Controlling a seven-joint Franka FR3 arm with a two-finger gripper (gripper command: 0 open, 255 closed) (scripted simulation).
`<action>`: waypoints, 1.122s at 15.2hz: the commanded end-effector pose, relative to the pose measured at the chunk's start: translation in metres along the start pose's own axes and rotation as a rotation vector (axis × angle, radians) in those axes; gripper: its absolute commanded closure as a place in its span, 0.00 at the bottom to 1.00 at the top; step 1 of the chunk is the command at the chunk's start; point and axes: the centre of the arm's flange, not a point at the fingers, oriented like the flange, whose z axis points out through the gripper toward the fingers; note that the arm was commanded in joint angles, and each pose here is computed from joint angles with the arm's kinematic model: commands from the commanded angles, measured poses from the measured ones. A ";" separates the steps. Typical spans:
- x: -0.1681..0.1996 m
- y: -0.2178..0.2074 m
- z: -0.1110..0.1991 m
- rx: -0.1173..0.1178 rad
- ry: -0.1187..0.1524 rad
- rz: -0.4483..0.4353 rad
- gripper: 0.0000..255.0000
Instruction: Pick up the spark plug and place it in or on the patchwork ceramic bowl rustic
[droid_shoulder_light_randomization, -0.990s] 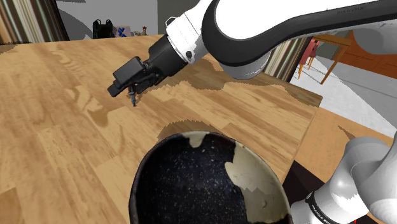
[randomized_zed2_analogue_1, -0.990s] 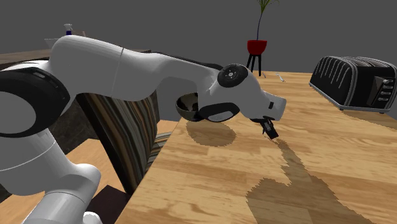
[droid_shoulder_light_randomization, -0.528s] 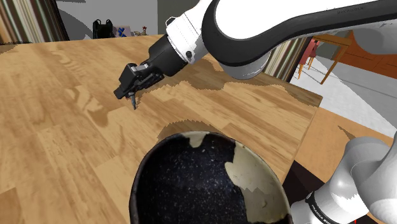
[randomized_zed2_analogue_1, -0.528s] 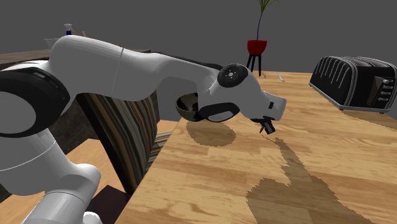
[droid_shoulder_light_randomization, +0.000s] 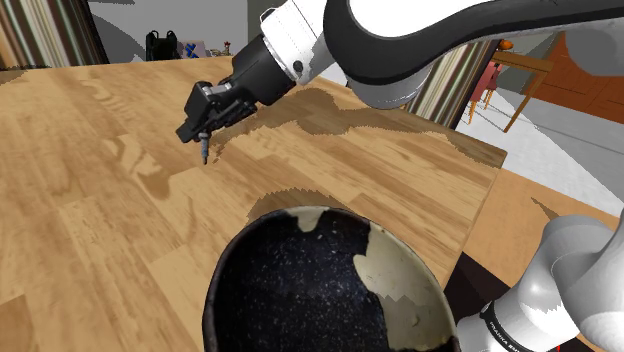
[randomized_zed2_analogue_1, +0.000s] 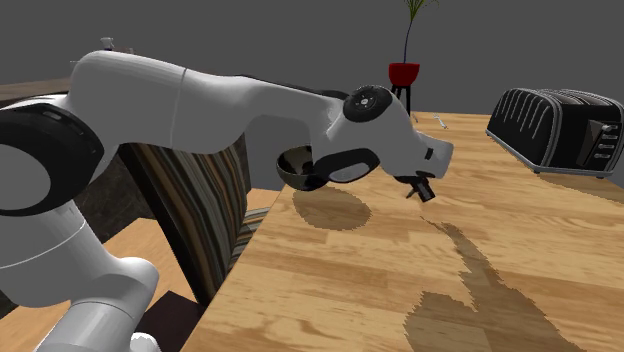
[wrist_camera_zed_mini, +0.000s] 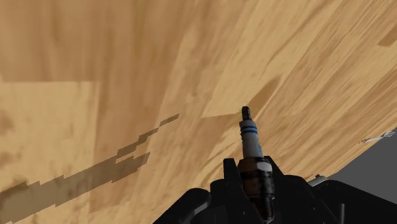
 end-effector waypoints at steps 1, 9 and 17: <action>0.005 -0.003 -0.007 0.000 0.000 0.000 1.00; 0.031 -0.021 -0.036 0.000 0.000 0.000 1.00; 0.056 -0.039 -0.065 0.000 0.000 0.000 1.00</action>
